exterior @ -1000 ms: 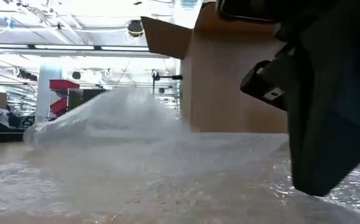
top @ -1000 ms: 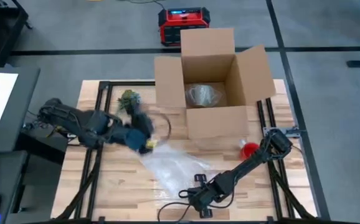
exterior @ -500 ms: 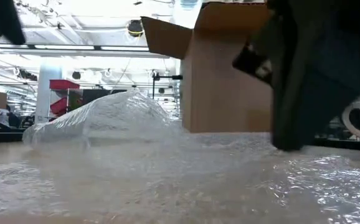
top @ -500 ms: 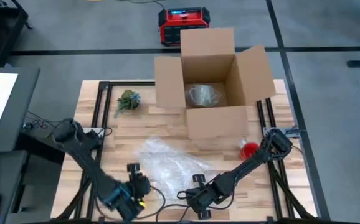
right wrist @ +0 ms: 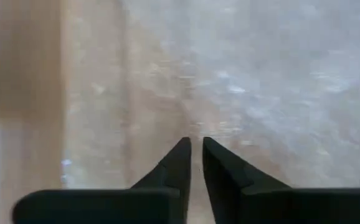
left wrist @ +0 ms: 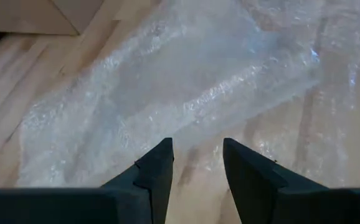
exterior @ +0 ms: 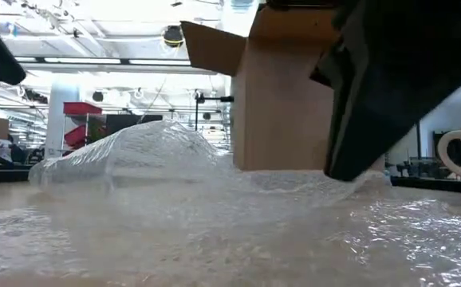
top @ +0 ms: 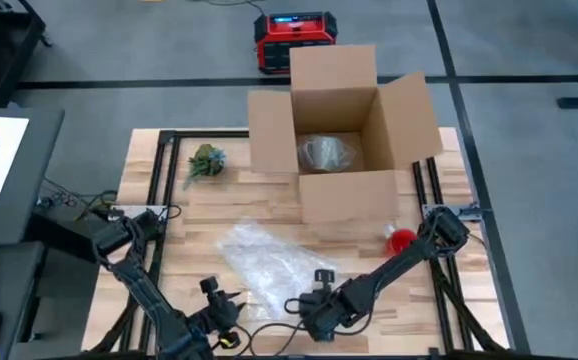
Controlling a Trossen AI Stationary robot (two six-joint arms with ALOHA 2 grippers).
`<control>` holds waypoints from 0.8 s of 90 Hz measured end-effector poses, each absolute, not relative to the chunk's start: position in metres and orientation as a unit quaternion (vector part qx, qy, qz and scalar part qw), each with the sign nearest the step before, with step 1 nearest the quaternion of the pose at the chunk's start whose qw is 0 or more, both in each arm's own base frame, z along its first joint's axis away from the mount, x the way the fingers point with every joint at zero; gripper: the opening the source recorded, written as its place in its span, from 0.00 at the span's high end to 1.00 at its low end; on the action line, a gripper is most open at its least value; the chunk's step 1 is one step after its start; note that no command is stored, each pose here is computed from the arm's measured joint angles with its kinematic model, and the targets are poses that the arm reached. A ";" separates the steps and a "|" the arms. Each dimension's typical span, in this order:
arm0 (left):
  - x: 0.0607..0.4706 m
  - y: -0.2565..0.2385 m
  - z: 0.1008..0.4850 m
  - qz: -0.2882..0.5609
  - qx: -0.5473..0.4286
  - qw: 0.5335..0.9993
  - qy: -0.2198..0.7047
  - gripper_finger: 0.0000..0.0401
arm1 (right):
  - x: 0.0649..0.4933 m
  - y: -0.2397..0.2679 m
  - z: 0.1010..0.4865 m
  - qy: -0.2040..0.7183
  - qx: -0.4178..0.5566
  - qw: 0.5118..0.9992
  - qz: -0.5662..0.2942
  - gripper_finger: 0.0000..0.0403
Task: Wrap mug
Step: Prepare the transparent bubble wrap
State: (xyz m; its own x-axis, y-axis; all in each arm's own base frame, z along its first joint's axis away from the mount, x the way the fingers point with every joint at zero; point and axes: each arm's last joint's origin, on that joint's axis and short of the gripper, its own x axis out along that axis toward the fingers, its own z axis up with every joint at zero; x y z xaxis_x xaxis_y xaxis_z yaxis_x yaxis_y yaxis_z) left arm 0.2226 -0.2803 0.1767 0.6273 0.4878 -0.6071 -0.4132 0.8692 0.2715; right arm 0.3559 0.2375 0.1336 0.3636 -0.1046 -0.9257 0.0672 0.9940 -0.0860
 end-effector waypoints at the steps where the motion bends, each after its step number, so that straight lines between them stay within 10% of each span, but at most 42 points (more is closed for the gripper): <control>1: 0.223 -0.280 0.177 0.251 0.053 0.900 0.352 0.69 | 0.355 0.238 0.134 0.562 -0.020 0.825 -0.054 0.86; 40: 0.221 -0.282 0.176 0.248 0.043 0.900 0.355 0.69 | 0.313 0.222 0.164 0.478 -0.042 0.838 -0.260 0.50; 72: 0.222 -0.282 0.177 0.251 0.038 0.903 0.346 0.69 | 0.331 0.181 0.125 0.416 0.186 0.874 -0.170 0.49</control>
